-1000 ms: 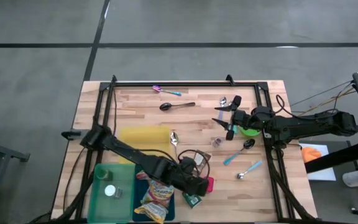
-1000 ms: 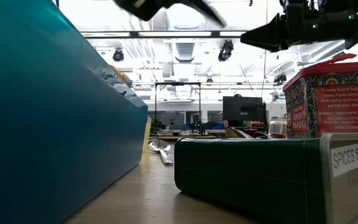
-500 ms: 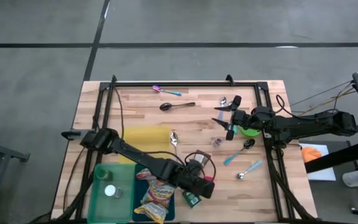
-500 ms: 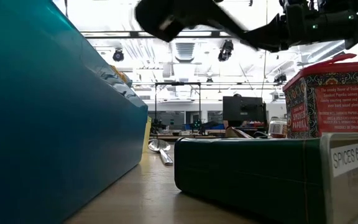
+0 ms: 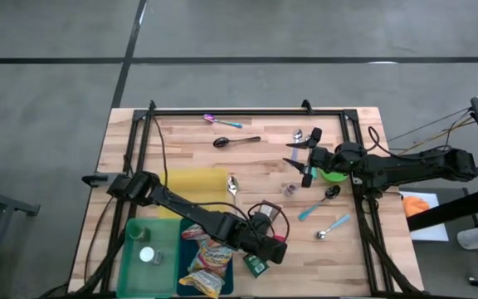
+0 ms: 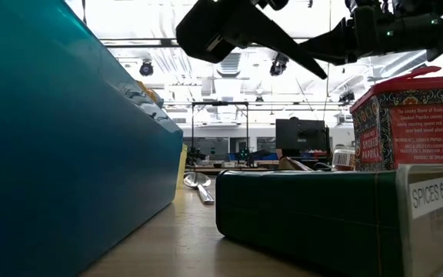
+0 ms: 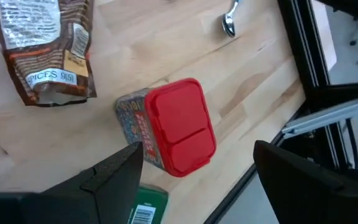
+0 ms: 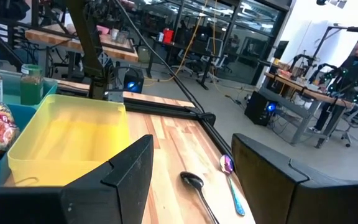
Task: Pick & Place Food Item
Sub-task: Put the red spice can into the green bin
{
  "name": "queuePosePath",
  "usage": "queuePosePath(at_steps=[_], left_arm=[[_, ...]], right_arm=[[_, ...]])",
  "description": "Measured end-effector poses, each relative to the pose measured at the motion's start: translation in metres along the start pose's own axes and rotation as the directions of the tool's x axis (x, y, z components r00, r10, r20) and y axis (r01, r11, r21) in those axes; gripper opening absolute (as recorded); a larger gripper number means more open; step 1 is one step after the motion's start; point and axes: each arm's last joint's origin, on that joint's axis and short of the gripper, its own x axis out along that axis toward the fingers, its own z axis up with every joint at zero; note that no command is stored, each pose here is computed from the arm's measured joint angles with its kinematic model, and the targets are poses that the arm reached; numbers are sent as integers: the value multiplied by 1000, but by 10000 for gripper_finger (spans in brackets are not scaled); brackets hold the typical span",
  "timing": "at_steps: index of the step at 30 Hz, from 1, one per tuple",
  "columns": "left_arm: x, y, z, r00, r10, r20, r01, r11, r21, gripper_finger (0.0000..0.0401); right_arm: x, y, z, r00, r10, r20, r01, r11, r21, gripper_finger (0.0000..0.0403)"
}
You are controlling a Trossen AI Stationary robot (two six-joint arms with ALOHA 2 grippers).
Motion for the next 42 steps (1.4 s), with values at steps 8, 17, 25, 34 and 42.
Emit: queuePosePath(at_steps=[8,17,25,34,42], left_arm=[[-2,-1,16,1000,-11,7,11,999,-52,309],[1,0,17,999,3,34,2,993,-122,309],[3,4,18,999,25,28,-21,987,-159,309],[15,7,12,999,36,-16,-38,989,-146,309],[36,5,5,995,7,-100,-19,993,-117,309]], right_arm=[[0,0,0,1000,0,0,0,1000,0,215],[0,0,0,1000,0,0,0,1000,0,215],[0,0,0,1000,0,1,0,1000,0,215],[0,0,0,1000,0,1,0,1000,0,215],[0,0,0,1000,0,2,0,1000,0,215]])
